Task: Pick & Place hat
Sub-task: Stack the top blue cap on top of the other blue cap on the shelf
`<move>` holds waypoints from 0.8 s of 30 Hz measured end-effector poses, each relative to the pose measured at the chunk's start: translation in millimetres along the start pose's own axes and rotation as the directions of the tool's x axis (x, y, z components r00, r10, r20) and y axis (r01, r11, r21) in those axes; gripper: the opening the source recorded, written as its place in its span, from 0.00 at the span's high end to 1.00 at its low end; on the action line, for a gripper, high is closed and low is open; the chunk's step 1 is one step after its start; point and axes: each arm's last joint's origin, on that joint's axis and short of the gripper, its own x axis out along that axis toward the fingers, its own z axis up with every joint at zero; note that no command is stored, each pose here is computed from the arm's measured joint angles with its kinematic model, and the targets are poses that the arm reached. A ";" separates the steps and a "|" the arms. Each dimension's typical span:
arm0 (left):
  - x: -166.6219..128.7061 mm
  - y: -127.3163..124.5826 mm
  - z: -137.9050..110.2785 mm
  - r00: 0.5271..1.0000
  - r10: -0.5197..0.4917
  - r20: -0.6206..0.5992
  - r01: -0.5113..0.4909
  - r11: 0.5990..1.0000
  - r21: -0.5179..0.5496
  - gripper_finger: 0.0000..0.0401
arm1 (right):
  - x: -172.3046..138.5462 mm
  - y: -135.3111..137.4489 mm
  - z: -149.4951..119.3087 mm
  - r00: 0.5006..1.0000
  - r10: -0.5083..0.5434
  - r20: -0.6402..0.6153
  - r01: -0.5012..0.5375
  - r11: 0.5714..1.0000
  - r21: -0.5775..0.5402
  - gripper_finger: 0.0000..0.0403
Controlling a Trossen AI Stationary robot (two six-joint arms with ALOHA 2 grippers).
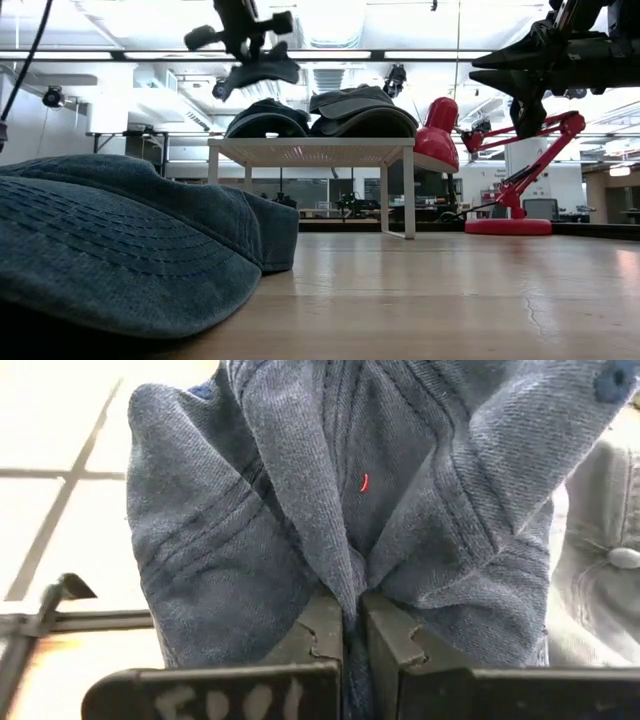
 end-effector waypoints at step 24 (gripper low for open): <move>67.8 -18.3 -28.5 0.979 0.056 -0.194 -0.038 0.995 0.096 0.95 | 0.0 0.0 0.1 1.000 0.000 0.001 0.000 1.000 0.004 0.83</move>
